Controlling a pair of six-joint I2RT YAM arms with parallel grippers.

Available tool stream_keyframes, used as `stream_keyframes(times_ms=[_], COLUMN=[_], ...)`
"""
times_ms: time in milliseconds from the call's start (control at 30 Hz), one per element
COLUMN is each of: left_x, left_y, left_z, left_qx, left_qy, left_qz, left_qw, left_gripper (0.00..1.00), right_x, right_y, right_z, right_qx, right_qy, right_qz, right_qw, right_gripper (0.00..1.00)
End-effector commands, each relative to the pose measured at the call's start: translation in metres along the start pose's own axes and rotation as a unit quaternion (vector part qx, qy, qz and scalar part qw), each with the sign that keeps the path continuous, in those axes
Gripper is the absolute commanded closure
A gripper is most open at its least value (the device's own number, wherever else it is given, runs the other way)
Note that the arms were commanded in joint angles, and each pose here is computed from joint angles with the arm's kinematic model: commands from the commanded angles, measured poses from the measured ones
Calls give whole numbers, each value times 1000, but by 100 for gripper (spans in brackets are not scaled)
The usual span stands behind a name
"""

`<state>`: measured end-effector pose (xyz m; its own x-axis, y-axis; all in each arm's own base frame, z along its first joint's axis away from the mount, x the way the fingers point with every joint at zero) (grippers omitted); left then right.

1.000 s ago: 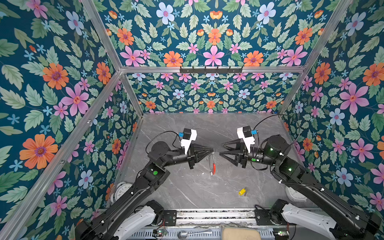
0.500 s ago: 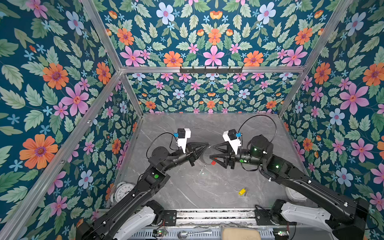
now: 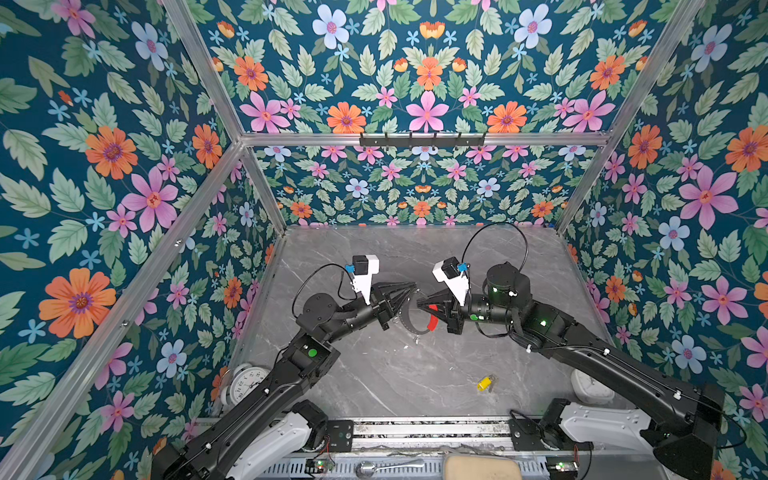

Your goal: Remove the keys from the keyring

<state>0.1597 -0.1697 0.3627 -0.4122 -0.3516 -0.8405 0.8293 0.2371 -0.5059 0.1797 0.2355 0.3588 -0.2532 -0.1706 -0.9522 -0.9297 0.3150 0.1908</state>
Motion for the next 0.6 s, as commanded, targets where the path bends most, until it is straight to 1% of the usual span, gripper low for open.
stream_keyframes(times_ms=[0, 67, 167, 233, 367, 567], left_x=[-2, 0, 6, 10, 15, 17], left_y=[-5, -7, -11, -12, -8, -11], left_z=[-5, -10, -14, -14, -11, -3], left_qx=[2, 2, 21, 36, 37, 107], left_qy=[-2, 7, 32, 51, 75, 87], left_qz=[23, 34, 49, 51, 44, 24], left_qw=[1000, 999, 998, 997, 996, 990], left_gripper=[54, 40, 29, 27, 26, 26], right_x=[-3, -6, -8, -10, -16, -22], right_y=[0, -1, -1, 0, 3, 8], right_z=[-9, -17, -29, -36, -51, -54], right_qx=[-14, -29, -56, -71, -105, -152], right_qy=[4, 6, 5, 2, -10, -19], right_qz=[7, 16, 27, 28, 28, 25], right_qw=[1000, 999, 998, 997, 994, 988], right_gripper=[100, 100, 100, 100, 100, 100])
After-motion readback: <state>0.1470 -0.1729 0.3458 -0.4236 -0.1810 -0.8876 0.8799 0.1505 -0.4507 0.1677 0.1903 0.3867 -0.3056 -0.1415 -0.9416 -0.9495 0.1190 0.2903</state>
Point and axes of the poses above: each gripper's point midway between its finger pads, its own z axis out along the fingers, its own y axis along the line the jaws close on, x = y × z, the point moved 10 cm from there along -z, back along the fingers, and after that the axes turned 5 degrees about -z, right-handed, at the moved point
